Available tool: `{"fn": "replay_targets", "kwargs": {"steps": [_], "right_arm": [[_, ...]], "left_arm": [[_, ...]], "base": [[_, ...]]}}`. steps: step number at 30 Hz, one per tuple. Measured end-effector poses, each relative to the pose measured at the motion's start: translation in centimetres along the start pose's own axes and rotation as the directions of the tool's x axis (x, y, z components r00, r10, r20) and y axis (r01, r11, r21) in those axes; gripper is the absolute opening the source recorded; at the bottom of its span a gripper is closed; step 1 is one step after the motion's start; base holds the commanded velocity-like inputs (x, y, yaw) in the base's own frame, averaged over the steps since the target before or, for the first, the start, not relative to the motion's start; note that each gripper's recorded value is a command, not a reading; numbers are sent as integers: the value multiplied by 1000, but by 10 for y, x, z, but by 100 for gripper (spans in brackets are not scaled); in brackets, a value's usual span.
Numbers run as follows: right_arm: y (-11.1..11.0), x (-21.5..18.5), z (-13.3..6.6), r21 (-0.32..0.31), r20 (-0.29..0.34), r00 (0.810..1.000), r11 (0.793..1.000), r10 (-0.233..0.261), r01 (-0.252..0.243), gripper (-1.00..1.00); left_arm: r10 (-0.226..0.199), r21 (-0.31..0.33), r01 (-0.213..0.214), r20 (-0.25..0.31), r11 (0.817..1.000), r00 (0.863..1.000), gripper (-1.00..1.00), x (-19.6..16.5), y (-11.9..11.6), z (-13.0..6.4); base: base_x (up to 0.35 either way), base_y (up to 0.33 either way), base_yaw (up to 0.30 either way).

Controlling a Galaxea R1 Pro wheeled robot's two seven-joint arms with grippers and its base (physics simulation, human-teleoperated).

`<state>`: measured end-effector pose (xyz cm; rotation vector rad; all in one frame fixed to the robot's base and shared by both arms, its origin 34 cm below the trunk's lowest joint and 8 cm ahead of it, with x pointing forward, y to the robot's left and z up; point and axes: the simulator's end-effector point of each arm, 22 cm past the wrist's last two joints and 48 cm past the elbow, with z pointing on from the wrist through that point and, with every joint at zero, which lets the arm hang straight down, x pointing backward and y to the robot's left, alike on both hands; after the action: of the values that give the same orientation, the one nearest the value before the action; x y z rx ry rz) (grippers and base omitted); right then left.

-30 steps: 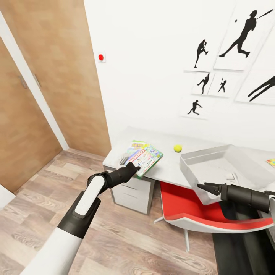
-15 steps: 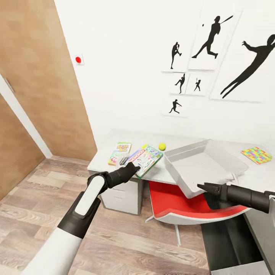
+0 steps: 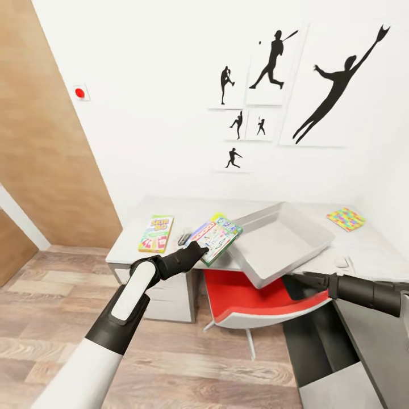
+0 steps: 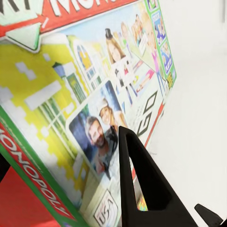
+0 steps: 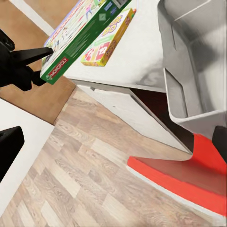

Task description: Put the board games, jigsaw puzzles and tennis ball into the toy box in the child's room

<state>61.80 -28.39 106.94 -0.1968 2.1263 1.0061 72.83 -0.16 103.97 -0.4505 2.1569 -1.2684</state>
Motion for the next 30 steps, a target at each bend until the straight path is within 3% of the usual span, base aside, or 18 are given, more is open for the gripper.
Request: {"fn": "replay_targets", "kwargs": {"steps": [10, 21, 30], "right_arm": [[3, -2, -1, -3, 5, 1000, 1000, -3, 3, 100], [5, -2, 0, -8, 9, 1000, 1000, -2, 2, 100], [6, -2, 0, -9, 10, 1000, 1000, -1, 1, 100]], "left_arm": [[4, 7, -4, 2, 1000, 1000, -100, -1, -5, -2], [6, 15, -6, 3, 1000, 1000, -100, -1, -9, -2], [8, 18, -8, 4, 1000, 1000, -100, -1, -11, -3]], "base": [[0, 0, -248], [3, 4, -143], [115, 171, -104]]}}
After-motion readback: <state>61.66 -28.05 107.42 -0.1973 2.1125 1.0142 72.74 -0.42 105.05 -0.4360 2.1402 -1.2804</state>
